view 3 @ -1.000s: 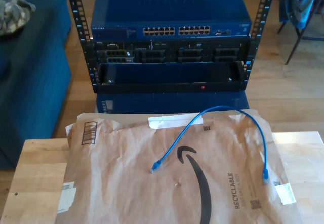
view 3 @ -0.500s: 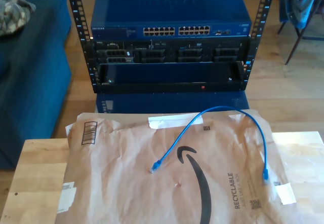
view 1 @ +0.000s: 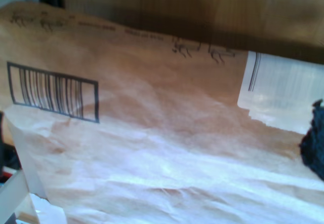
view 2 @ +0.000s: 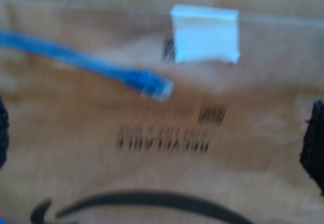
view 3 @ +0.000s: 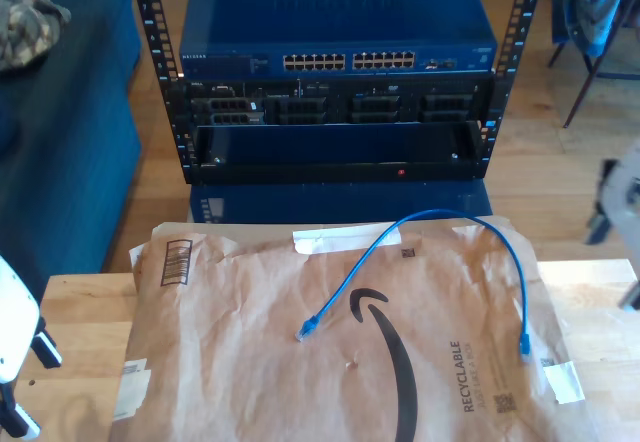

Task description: Grab the cable and plug it in

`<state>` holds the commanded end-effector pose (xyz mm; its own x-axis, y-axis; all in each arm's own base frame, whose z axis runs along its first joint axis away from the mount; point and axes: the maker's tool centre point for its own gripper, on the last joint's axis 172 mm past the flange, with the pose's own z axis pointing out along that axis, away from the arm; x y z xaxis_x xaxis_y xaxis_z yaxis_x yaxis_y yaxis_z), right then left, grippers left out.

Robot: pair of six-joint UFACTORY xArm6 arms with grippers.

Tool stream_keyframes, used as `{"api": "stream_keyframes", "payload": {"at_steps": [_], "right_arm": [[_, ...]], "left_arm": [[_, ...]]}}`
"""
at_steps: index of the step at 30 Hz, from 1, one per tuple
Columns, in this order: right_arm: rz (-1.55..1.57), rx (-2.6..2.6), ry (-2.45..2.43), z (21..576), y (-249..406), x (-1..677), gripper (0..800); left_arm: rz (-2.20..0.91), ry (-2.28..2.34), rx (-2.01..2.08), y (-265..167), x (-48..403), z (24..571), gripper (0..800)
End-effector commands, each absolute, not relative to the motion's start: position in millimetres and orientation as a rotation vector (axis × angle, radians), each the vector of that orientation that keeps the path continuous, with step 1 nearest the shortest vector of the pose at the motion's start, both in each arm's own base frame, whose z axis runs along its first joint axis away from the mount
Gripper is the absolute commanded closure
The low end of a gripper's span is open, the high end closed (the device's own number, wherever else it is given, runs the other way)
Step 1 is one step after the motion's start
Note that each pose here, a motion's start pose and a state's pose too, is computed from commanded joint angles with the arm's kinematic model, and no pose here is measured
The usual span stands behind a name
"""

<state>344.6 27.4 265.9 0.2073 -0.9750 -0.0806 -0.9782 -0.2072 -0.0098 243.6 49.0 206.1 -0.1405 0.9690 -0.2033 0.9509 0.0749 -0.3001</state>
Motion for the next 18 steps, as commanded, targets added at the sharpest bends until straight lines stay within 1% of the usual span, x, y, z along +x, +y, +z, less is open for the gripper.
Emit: {"api": "stream_keyframes", "payload": {"at_steps": [5,13,18], "right_arm": [[0.097,-2.534,1.766,265,83,355,3],[0.11,-2.446,1.902,268,103,394,3],[0.116,-2.42,1.955,263,138,409,3]], "left_arm": [[0.581,-2.219,-2.035,35,249,200,0],[0.54,-2.16,-2.066,8,276,209,0],[0.495,-2.113,-2.108,-19,289,218,0]]}}
